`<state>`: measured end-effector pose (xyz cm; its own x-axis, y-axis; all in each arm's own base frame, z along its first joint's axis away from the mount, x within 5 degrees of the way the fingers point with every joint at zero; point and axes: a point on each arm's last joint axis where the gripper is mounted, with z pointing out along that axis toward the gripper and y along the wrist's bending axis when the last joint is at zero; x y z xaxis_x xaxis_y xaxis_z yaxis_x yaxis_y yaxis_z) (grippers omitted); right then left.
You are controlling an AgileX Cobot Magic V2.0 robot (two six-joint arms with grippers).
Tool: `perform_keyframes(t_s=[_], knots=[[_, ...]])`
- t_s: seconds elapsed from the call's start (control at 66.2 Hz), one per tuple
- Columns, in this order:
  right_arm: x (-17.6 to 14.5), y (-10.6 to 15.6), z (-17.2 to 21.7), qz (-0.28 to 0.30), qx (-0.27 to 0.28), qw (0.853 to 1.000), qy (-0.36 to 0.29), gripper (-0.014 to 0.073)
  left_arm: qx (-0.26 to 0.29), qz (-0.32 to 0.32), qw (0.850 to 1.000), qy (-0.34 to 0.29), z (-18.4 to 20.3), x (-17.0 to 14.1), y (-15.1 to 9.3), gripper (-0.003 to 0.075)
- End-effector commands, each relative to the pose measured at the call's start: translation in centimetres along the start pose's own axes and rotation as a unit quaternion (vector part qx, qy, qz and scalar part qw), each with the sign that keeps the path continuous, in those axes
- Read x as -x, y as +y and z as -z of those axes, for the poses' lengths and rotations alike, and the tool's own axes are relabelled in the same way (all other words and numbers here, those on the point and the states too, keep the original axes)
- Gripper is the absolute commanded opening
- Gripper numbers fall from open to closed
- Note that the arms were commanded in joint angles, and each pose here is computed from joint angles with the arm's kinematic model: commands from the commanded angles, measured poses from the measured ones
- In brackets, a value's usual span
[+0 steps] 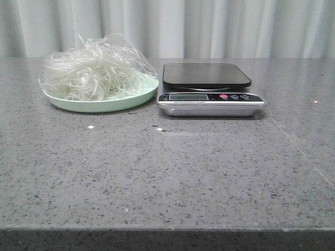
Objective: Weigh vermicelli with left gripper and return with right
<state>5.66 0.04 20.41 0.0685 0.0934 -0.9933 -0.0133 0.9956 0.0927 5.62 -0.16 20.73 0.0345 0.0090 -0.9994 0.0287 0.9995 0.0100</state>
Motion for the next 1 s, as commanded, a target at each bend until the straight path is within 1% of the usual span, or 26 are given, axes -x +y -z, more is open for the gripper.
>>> perform_keyframes(t_s=[0.0, 0.393, 0.423, 0.468, 0.528, 0.574, 0.71, 0.785, 0.845, 0.951, 0.981], knots=[[1.2, 0.1, 0.2, 0.003, 0.001, 0.998, -0.055, 0.0188, -0.004, 0.005, 0.999, -0.046, 0.2, 0.6, -0.1, 0.0127], [1.2, 0.1, 0.2, 0.003, 0.001, 0.998, -0.055, 0.0188, -0.004, 0.005, 0.999, -0.048, 0.2, 0.7, -0.1, 0.0127], [1.2, 0.1, 0.2, 0.003, 0.001, 0.998, -0.055, 0.0188, -0.004, 0.01, 0.999, -0.053, 0.2, 0.7, -0.1, 0.0127], [1.2, 0.1, 0.2, 0.003, 0.001, 0.998, -0.055, 0.0188, -0.005, 0.034, 0.997, -0.07, 0.2, 1.1, 0.0, 0.0127], [1.2, 0.1, 0.2, 0.003, 0.001, 0.998, -0.055, 0.0188, -0.005, 0.039, 0.994, -0.103, 0.3, 1.8, 0.0, 0.0127], [1.2, 0.1, 0.2, 0.003, 0.001, 0.998, -0.055, 0.0188, -0.005, 0.041, 0.992, -0.116, 0.4, 2.2, 0.0, 0.0127], [1.2, 0.1, 0.2, 0.003, 0.001, 0.998, -0.055, 0.0188, -0.007, 0.041, 0.988, -0.15, 0.9, 4.8, 0.0, 0.0127], [1.2, 0.1, 0.2, 0.003, 0.001, 0.998, -0.055, 0.0188, -0.008, 0.041, 0.985, -0.165, 1.1, 7.3, 0.1, 0.0127], [1.2, 0.1, 0.2, 0.003, 0.001, 0.998, -0.055, 0.0188, -0.011, 0.043, 0.988, -0.148, 0.9, 8.9, 0.0, 0.0127], [1.2, 0.1, 0.2, 0.003, 0.001, 0.998, -0.055, 0.0188, -0.022, 0.043, 0.994, -0.096, 0.0, 11.6, -0.1, 0.0127], [1.2, 0.1, 0.2, 0.003, 0.001, 0.998, -0.055, 0.0188, -0.023, 0.044, 0.994, -0.094, -0.1, 12.3, -0.1, 0.0127]])
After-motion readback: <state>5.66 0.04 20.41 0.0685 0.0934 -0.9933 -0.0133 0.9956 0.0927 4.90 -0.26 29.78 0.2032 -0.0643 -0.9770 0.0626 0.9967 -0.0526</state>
